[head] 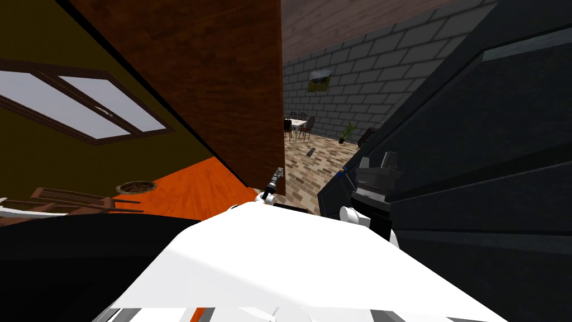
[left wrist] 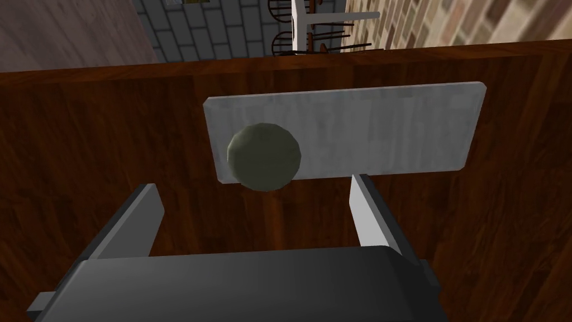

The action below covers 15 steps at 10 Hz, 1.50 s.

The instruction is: Push the door open

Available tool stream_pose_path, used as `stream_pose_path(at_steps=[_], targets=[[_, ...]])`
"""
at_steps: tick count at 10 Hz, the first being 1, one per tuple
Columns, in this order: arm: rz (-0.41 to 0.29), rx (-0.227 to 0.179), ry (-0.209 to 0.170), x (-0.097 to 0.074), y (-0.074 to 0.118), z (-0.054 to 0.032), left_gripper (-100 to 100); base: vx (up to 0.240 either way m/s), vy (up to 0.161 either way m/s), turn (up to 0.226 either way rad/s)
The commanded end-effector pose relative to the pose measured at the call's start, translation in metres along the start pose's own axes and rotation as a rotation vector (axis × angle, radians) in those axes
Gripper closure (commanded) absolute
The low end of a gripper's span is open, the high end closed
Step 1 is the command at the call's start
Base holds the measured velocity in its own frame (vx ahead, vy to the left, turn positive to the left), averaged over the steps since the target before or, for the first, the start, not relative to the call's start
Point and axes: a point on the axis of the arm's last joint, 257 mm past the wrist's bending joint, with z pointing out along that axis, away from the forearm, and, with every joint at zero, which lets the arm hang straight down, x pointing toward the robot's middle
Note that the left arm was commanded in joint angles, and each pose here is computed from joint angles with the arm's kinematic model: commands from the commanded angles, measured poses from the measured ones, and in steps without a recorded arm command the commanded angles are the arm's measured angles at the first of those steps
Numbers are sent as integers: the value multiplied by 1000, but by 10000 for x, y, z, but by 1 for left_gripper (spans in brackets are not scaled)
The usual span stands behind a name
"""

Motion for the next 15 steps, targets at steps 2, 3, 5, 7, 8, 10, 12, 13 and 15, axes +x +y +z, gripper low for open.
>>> stream_pose_path(at_steps=[2, 3, 5, 7, 8, 10, 12, 13, 15], targets=[[-5, 4, -6, 13, -4, -9, -100, 193, -40, -24], [-4, 3, -4, 10, 1, -13, -100, 69, -12, 15], [-4, 3, -4, 10, 1, -13, 100, -19, 2, -11], [-4, 3, -4, 10, 1, -13, 100, -13, 3, -2], [-4, 3, -4, 10, 1, -13, 100, -6, 0, 2], [9, -2, -22, -93, 14, -18, 100, 53, -2, 27], [19, -1, -38, -178, 8, -16, 100, 178, -20, 71], [27, 0, -52, -251, 2, -14, 100, 186, -10, 66], [32, 0, -62, -301, -3, -13, 100, 186, -4, 44]])
